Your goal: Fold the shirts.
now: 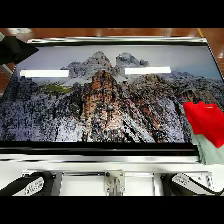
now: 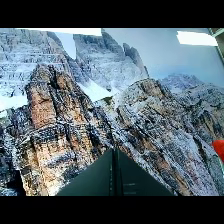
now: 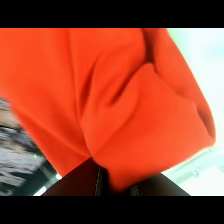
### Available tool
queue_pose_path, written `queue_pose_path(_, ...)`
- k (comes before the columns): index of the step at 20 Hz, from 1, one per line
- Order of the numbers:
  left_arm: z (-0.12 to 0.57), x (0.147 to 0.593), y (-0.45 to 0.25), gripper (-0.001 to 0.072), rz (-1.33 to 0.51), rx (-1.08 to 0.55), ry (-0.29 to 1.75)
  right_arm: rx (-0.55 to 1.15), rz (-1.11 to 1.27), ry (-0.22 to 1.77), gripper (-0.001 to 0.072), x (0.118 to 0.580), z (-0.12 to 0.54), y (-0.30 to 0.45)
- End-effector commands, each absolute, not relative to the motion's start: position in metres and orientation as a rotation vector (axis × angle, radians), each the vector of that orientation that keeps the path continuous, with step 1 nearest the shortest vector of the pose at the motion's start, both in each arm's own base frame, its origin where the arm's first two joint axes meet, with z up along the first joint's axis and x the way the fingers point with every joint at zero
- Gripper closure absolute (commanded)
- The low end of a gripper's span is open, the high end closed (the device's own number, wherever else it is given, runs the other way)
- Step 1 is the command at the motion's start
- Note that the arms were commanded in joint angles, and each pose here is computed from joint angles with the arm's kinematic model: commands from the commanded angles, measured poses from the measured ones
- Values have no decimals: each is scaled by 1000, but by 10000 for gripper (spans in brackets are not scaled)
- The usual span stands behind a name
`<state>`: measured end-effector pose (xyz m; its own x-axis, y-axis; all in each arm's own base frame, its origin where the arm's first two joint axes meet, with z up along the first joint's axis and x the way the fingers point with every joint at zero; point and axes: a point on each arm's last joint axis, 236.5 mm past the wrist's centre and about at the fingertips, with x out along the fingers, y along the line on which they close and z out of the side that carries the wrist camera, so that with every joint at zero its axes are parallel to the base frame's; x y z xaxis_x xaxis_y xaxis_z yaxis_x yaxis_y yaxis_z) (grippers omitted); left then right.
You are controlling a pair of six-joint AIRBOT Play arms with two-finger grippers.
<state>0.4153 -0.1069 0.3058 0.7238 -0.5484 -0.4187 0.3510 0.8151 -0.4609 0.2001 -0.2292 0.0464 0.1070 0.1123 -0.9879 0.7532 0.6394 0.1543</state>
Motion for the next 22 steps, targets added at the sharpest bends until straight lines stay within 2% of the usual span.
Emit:
queue_pose_path(1,316,406,-108,663,-514,-356,551,836,-697,1486,657,150,15,-245)
queue_pose_path(4,317,406,-108,664,-514,-356,549,877,-791,1407,657,146,-1,-262)
queue_pose_path(5,317,406,-108,663,-513,-359,550,897,-827,1379,619,146,-5,-267)
queue_pose_path(6,317,406,-108,663,-509,-372,554,906,-852,1355,390,146,-6,-271)
queue_pose_path(7,316,406,-108,663,-509,-373,554,897,-850,1351,102,147,-7,-273)
queue_pose_path(8,316,407,-108,663,-509,-374,556,893,-846,1352,75,148,-7,-273)
queue_pose_path(10,314,408,-108,663,-508,-375,561,886,-870,1317,76,149,1,-275)
queue_pose_path(12,308,412,-109,664,-509,-368,575,817,-918,1148,78,165,31,-297)
queue_pose_path(14,286,417,-114,665,-482,-284,625,661,-867,861,78,213,93,-312)
queue_pose_path(16,243,424,-121,666,-386,-152,741,451,-704,671,78,272,154,-286)
queue_pose_path(18,187,418,-130,664,-279,-14,922,282,-477,670,78,324,174,-216)
queue_pose_path(19,157,410,-138,636,-254,60,1025,238,-367,736,78,339,165,-175)
queue_pose_path(20,133,401,-149,376,-268,111,1117,209,-270,841,77,347,144,-135)
queue_pose_path(21,110,391,-160,27,-263,114,1209,194,-224,937,72,350,123,-111)
queue_pose_path(22,94,385,-166,-13,-260,128,1272,201,-180,1062,43,344,98,-88)
